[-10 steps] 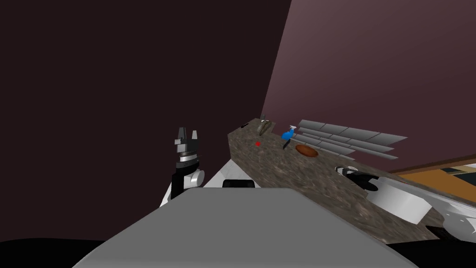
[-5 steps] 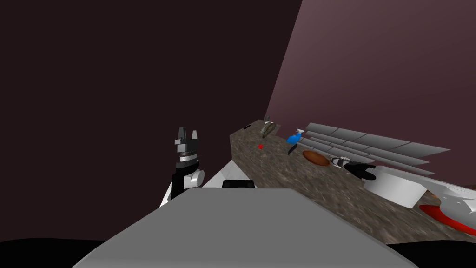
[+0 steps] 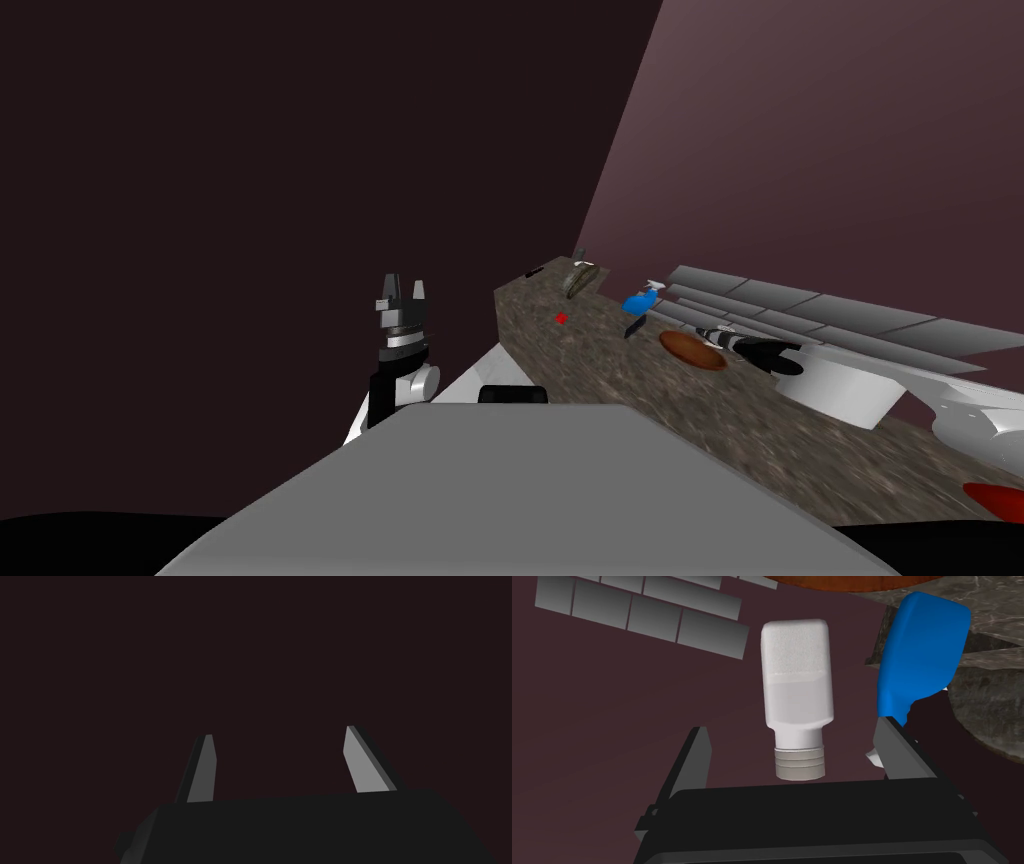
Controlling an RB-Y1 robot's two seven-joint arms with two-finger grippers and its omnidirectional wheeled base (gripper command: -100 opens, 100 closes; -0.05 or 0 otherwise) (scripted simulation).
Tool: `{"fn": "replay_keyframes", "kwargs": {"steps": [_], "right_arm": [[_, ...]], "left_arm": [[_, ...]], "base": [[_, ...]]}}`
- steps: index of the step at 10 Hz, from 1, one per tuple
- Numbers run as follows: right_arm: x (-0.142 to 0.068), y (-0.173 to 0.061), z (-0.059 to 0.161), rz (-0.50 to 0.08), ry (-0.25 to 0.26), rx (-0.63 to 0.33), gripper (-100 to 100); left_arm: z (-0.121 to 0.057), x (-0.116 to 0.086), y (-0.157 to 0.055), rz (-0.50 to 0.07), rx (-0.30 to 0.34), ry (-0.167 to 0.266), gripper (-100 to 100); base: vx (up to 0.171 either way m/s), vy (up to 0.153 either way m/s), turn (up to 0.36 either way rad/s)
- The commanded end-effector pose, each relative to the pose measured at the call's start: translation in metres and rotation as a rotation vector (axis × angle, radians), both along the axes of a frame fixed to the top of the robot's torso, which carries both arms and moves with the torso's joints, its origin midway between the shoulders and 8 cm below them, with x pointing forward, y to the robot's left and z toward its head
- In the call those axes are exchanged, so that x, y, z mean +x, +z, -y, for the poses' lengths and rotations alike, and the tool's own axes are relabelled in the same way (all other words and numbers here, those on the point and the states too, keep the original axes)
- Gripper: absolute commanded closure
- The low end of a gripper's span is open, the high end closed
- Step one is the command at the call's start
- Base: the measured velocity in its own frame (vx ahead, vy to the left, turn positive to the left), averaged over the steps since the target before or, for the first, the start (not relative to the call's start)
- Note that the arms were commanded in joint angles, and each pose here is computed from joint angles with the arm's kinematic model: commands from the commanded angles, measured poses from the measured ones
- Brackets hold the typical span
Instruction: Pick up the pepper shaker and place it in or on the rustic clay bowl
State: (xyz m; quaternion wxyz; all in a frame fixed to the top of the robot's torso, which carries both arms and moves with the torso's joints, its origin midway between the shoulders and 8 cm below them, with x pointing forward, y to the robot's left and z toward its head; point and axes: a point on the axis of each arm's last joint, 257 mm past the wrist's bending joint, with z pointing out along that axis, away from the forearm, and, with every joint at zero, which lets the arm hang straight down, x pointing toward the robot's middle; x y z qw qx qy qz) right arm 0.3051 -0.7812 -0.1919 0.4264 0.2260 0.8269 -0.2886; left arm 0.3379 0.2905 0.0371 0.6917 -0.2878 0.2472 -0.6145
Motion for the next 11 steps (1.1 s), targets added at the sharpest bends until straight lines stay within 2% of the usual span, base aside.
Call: {"fn": "replay_keyframes", "kwargs": {"steps": [1, 3, 4, 5, 11], "right_arm": [[0.0, 0.0, 0.0, 0.0, 0.0, 0.0, -100], [0.0, 0.0, 0.0, 0.0, 0.0, 0.0, -100], [0.0, 0.0, 0.0, 0.0, 0.0, 0.0, 0], [0.008, 0.015, 0.001, 0.003, 0.006, -0.004, -100], [0.036, 0.061, -0.004, 0.006, 0.033, -0.019, -100]], "left_arm": [[0.0, 0.0, 0.0, 0.0, 0.0, 0.0, 0], [0.0, 0.0, 0.0, 0.0, 0.0, 0.0, 0], [0.0, 0.0, 0.0, 0.0, 0.0, 0.0, 0], [0.0, 0.0, 0.0, 0.0, 0.0, 0.0, 0], [0.0, 0.0, 0.0, 0.0, 0.0, 0.0, 0]], "base": [[0.0, 0.0, 0.0], [0.0, 0.0, 0.0], [0.0, 0.0, 0.0], [-0.007, 0.011, -0.054], [-0.013, 0.017, -0.04]]}}
